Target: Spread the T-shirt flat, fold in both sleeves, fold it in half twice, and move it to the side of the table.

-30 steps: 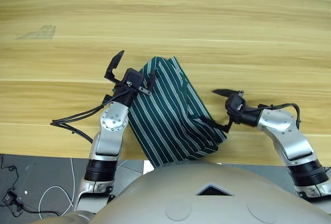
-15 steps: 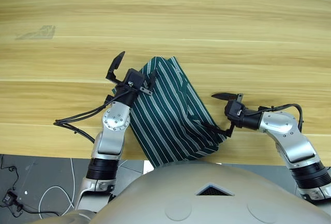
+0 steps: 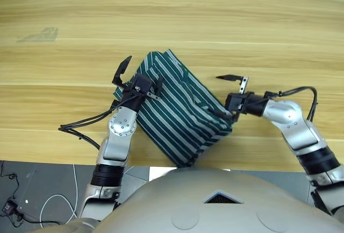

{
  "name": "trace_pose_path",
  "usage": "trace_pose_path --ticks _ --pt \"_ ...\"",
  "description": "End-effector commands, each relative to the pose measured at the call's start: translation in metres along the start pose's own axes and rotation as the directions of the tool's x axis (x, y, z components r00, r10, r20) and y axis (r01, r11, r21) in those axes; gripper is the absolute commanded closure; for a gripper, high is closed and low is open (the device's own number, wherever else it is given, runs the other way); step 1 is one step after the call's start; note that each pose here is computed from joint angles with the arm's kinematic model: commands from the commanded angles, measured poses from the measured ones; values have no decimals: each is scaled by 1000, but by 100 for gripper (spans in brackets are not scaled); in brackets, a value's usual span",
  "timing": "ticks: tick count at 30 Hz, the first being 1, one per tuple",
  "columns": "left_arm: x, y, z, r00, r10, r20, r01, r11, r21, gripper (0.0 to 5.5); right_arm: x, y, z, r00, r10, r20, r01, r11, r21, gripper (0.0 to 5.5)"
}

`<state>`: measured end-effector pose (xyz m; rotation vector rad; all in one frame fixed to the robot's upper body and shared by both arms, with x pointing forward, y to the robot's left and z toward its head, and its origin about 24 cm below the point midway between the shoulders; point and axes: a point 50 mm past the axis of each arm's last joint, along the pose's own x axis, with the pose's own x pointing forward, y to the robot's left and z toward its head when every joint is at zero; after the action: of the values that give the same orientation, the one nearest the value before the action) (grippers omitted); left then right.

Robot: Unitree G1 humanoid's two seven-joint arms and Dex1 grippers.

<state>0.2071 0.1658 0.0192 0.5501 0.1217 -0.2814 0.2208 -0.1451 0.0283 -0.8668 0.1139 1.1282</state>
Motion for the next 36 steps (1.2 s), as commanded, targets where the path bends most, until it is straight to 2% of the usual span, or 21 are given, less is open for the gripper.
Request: trace_pose_path --ticks 1,6,9,11,17,29,36 --pt "3 2 2 1000 9 15 -9 1000 16 14 -5 27 -37 974 109 -196 -110 994 7 10" --pt "1 3 2 1000 16 11 -17 1000 15 14 -37 36 -57 947 103 -303 -102 995 19 10" --pt "1 2 2 1000 17 11 -18 1000 15 14 -63 42 -58 908 202 -367 -226 974 -23 10" --pt "2 1 2 1000 18 12 -18 1000 13 14 -71 43 -46 901 276 -335 -296 955 -9 10" --pt "4 -2 5 1000 6 23 -6 1000 13 14 -52 50 -8 922 362 -139 -363 931 20 10" --pt "2 -5 8 1000 2 31 -2 1000 2 14 -12 69 7 938 345 -19 -343 937 58 10" --pt "5 -5 9 999 -1 37 1 1000 6 14 10 77 15 935 353 28 -354 935 30 10"
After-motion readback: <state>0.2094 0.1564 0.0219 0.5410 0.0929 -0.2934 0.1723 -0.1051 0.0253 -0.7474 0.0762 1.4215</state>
